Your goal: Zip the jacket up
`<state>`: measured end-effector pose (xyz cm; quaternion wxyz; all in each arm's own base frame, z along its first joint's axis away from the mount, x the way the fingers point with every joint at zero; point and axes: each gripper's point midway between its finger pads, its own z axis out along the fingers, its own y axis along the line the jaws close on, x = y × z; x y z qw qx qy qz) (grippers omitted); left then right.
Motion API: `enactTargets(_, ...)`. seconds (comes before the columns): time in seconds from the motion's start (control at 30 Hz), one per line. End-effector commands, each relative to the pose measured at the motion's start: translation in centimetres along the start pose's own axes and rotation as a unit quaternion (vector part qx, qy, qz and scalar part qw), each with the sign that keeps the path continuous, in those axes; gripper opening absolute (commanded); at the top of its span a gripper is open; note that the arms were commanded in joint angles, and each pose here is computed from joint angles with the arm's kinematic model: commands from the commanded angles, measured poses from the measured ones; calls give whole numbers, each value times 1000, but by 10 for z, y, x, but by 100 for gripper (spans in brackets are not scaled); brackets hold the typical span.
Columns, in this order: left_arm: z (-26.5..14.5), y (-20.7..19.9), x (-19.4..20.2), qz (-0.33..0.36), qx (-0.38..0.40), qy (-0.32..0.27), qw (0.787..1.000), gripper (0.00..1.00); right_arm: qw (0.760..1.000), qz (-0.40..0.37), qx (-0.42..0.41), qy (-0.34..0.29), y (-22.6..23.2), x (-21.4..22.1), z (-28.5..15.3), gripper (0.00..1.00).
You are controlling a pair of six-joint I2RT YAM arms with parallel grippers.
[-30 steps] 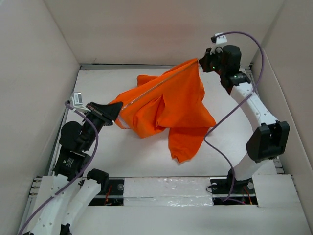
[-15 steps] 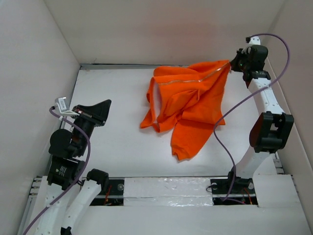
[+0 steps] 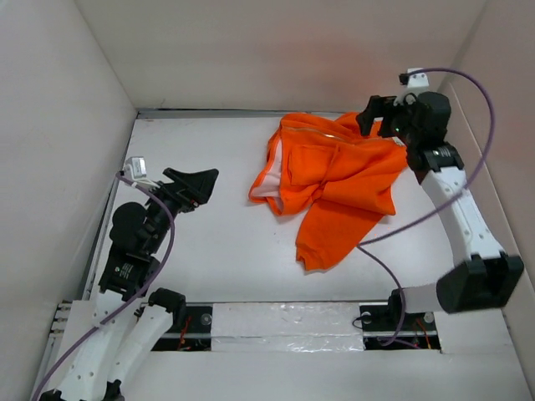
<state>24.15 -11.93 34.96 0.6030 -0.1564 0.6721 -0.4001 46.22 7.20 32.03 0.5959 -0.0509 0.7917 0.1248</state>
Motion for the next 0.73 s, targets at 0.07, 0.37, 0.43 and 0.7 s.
enactTargets(0.07, 9, -13, 14, -6, 50, 29, 998, 94, 990, -29, -29, -135, 45, -64, -111, 100)
enactTargets(0.37, -13, -4, 35, 3, 61, 55, 997, 97, 954, -29, -123, -271, 95, -31, -286, 100)
enactTargets(0.43, -20, -4, 30, 7, 53, 48, 997, 98, 962, -31, -119, -244, 92, -10, -292, 100)
enactTargets(0.7, -37, -24, 19, 8, 89, 34, 995, 99, 971, -42, -111, -209, 88, 13, -299, 100)
